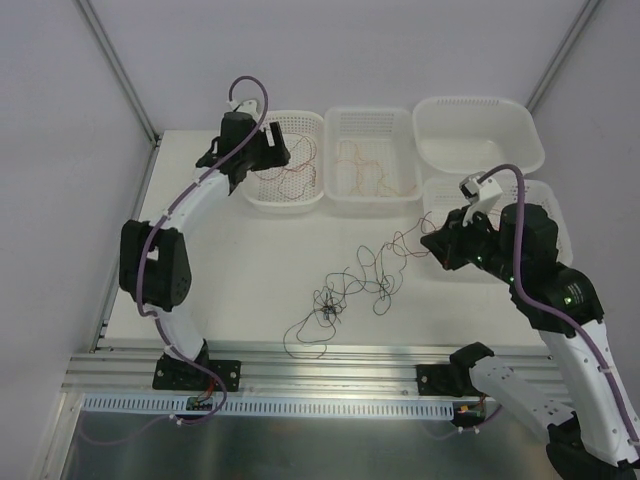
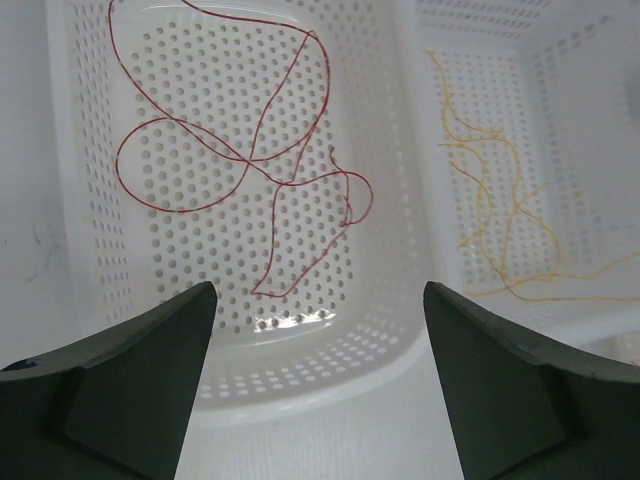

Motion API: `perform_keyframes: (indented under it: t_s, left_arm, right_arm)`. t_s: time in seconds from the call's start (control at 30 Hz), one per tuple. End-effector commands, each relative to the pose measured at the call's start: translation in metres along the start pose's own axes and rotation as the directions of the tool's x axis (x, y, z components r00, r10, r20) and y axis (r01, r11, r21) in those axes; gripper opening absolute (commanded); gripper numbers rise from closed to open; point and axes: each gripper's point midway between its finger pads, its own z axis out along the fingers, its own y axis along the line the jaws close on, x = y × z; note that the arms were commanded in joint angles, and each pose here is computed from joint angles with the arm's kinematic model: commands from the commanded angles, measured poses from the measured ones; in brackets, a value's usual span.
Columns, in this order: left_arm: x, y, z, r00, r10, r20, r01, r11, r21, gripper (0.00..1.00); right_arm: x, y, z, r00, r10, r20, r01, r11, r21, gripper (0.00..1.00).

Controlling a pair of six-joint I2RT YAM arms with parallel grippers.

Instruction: Untangle the cables

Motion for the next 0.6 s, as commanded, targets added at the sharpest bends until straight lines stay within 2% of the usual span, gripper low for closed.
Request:
perform_keyframes:
  t_s: [0.0, 0.13, 0.2, 0.33, 0.57]
  left_arm:
    - [-0.031, -0.025, -0.055, 0.992, 0.073, 0.1, -0.084, 0.99, 0.116, 0.87]
    - [-0.029, -0.052, -0.11, 0.983, 0.116, 0.141, -0.149, 0.957, 0.249, 0.99]
    - [-0.012, -0.064, -0.126, 0.985, 0.129, 0.115, -0.16, 0.93, 0.332, 0.99]
    - [0.0, -0.096, -0.179, 0.98, 0.141, 0.138, -0.191, 0.853, 0.486, 0.99]
    - [0.045, -0.138, -0.228, 0.974, 0.196, 0.109, -0.218, 0.715, 0.665, 0.99]
  right_arm:
    - [-0.036, 0.018, 0.004, 0.996, -0.003, 0.094, 0.011, 0.996, -0.084, 0.01]
    - [-0.051, 0.032, 0.013, 0.994, -0.006, 0.107, 0.023, 0.987, -0.158, 0.01]
    - [-0.058, 0.038, 0.021, 0.993, -0.01, 0.116, 0.032, 0.98, -0.194, 0.01]
    - [-0.065, 0.056, 0.032, 0.994, 0.006, 0.111, 0.028, 0.952, -0.304, 0.01]
    - [-0.059, 0.084, 0.062, 0.997, 0.009, 0.072, 0.028, 0.868, -0.496, 0.01]
